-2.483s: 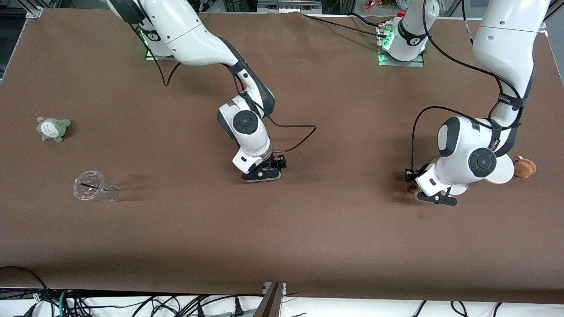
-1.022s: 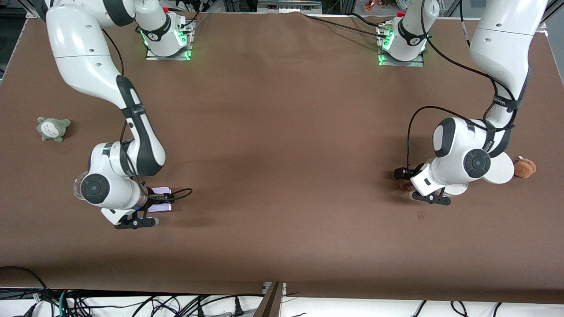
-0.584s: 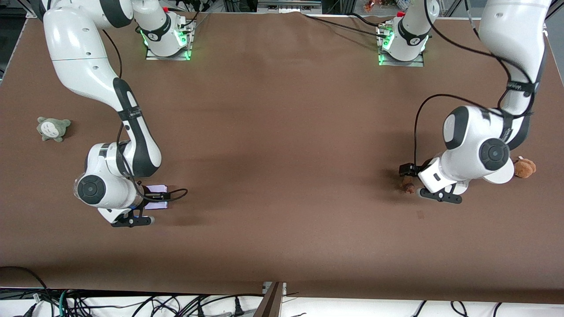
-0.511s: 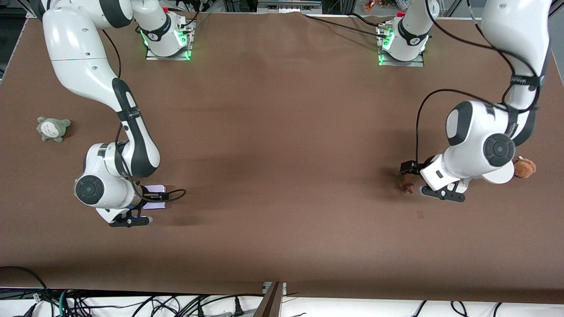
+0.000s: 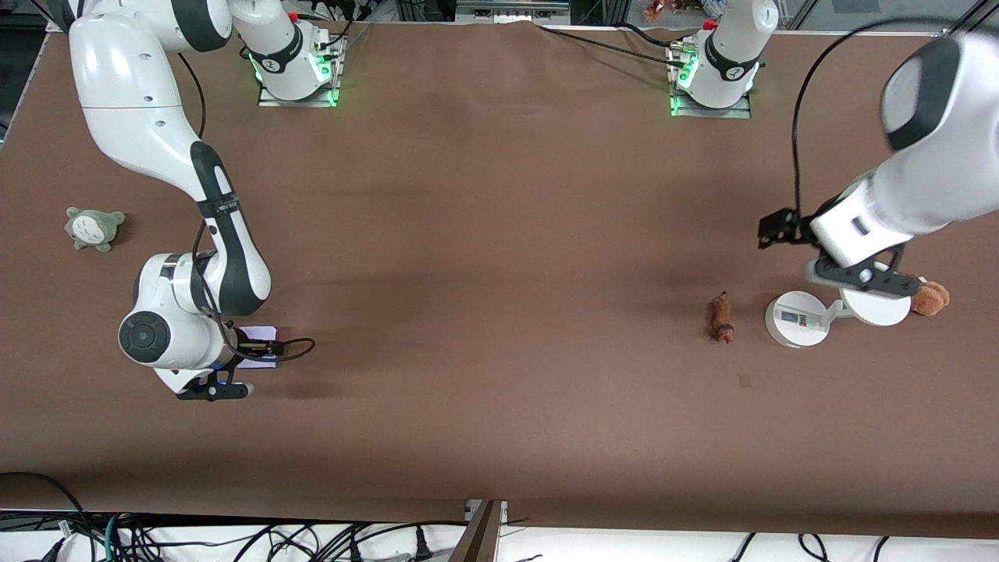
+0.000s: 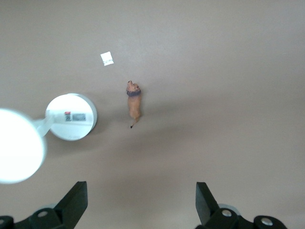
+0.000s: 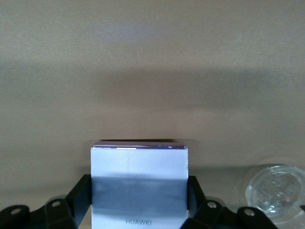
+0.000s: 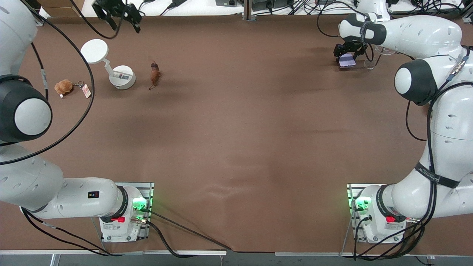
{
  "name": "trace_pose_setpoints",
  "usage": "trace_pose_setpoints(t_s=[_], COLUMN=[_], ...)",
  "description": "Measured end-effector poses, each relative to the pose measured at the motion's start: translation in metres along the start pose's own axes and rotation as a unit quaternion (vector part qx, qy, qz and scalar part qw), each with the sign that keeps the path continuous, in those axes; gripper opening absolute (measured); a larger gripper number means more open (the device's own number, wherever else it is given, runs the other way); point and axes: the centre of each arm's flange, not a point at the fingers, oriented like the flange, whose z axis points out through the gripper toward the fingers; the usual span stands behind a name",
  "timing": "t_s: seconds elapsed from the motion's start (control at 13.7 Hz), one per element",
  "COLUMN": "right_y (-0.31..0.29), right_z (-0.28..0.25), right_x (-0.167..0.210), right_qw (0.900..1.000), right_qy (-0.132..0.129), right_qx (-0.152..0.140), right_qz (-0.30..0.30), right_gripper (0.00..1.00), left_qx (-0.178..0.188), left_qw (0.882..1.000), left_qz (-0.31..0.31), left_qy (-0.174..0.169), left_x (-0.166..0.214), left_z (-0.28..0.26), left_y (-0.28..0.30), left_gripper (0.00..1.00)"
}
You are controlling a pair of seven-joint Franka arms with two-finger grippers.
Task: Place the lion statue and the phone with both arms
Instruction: 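Lower the phone beside the glass cup while the left gripper withdraws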
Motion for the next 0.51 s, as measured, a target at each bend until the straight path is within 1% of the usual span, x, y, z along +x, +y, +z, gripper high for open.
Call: trace_pose_setpoints(t_s=[0.15, 0.44, 0.51], right_y=[0.001, 0.001, 0.001], right_z=[0.001, 0.001, 0.001], right_x=[0.000, -0.001, -0.001], right_qw=[1.000, 1.000, 1.000], right_qy=[-0.001, -0.001, -0.002], right_qx=[-0.001, -0.001, -0.001], right_qz=[0.000, 0.001, 0.001], right_gripper=[0.83, 0.83, 0.87], left_qx=[0.001, 0.000, 0.000], left_qw=[1.000, 1.000, 1.000], left_qz=[-0.009, -0.021, -0.026], left_qy=[0.004, -0.004, -0.007], left_x=[-0.008, -0.016, -0.018], left_z=[-0.033, -0.051, -0.055], left_y=[0.001, -0.007, -0.009], left_gripper=[1.00, 1.00, 1.00])
